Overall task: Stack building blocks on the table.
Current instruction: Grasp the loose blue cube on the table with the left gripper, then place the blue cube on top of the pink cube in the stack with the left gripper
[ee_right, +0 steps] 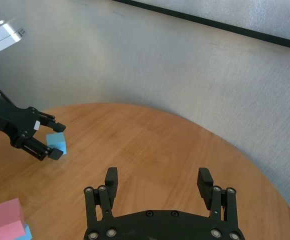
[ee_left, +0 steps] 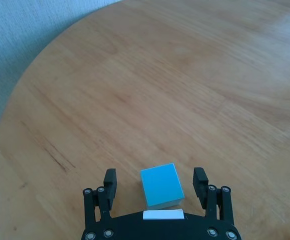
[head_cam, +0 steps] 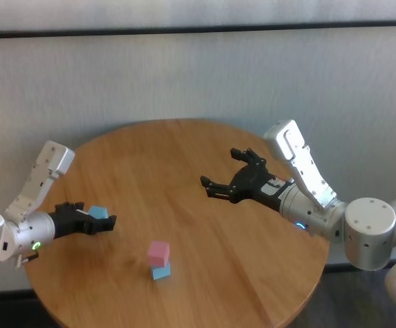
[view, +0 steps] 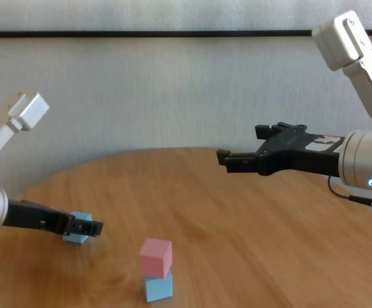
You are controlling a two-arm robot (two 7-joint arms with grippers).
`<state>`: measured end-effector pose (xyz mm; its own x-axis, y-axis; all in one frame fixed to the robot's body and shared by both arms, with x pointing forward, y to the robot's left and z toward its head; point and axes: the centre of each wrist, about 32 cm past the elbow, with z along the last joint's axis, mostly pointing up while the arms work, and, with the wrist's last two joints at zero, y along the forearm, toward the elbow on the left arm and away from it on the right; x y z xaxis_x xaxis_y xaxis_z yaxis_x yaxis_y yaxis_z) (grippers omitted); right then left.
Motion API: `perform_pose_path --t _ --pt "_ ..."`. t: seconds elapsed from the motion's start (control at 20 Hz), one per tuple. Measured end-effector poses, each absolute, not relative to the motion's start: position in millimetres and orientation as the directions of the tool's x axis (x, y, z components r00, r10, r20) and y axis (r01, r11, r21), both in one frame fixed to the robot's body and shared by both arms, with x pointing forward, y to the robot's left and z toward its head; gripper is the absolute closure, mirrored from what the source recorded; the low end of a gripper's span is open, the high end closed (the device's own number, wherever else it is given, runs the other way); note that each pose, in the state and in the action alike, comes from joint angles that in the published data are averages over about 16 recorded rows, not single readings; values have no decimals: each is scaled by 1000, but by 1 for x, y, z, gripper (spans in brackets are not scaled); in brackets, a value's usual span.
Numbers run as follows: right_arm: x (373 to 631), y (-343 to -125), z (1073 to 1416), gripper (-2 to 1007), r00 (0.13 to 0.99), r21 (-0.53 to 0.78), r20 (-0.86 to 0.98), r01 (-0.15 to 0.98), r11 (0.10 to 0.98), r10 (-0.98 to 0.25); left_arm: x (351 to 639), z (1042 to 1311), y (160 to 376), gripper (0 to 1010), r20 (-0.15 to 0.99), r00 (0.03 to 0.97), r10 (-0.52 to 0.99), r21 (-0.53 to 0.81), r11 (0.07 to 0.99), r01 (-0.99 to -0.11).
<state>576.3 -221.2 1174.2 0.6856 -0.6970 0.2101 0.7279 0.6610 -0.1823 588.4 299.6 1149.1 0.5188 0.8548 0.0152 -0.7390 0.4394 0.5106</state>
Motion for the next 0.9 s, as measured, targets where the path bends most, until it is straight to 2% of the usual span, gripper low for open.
perform_pose_path --t 0.25,0.9 --pt "576 -221 1174 4 686 -182 210 728 661 -697 588 1149 300 134 16 516 856 510 437 -741" --pt "576 -221 1174 4 686 -182 210 728 661 -697 587 1150 300 530 17 511 859 506 433 -745"
